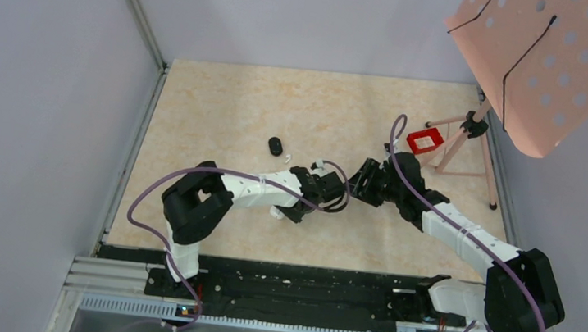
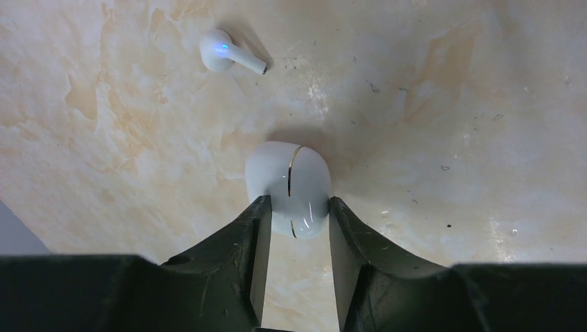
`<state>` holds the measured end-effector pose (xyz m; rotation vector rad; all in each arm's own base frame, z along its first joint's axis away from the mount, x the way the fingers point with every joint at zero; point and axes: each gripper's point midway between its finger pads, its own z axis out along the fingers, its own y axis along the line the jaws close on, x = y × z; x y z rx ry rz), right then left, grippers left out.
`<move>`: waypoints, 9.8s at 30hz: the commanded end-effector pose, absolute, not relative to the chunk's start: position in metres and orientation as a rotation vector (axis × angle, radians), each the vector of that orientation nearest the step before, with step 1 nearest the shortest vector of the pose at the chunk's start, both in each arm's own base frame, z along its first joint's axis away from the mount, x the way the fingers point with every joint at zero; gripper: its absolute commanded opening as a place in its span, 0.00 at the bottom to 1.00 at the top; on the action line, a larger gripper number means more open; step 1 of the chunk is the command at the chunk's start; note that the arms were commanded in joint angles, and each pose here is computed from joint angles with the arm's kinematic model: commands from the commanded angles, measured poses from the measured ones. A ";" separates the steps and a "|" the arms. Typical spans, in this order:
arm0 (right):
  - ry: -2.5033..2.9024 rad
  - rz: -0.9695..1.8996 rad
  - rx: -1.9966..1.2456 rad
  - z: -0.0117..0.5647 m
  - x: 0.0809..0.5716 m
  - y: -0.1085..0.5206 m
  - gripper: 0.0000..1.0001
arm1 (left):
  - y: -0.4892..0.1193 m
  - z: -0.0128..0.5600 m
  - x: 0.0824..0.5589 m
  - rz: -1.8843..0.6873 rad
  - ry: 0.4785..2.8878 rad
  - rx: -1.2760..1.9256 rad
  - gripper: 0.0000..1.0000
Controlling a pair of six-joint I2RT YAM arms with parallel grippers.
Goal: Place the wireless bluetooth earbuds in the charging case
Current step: Pick up the charging case from the center of the board, then pass from the left arm to the right, then pass from the right arm to the left, then pick up the right earbud from the center of the board.
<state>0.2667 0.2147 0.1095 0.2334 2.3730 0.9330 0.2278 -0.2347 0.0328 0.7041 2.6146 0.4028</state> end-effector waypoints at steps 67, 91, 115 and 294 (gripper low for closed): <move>1.594 1.798 -0.217 0.291 0.225 0.282 0.56 | -0.273 0.305 0.266 -1.712 1.860 -0.107 0.00; 1.551 1.957 -0.235 0.308 0.234 0.325 0.50 | -0.275 0.302 0.262 -1.745 1.868 -0.097 0.00; 1.585 2.020 -0.209 0.298 0.239 0.339 0.37 | -0.274 0.300 0.259 -1.749 1.866 -0.097 0.00; 2.365 0.379 -0.395 0.068 0.380 0.360 0.09 | -0.163 0.169 0.236 -1.419 2.349 -0.244 0.00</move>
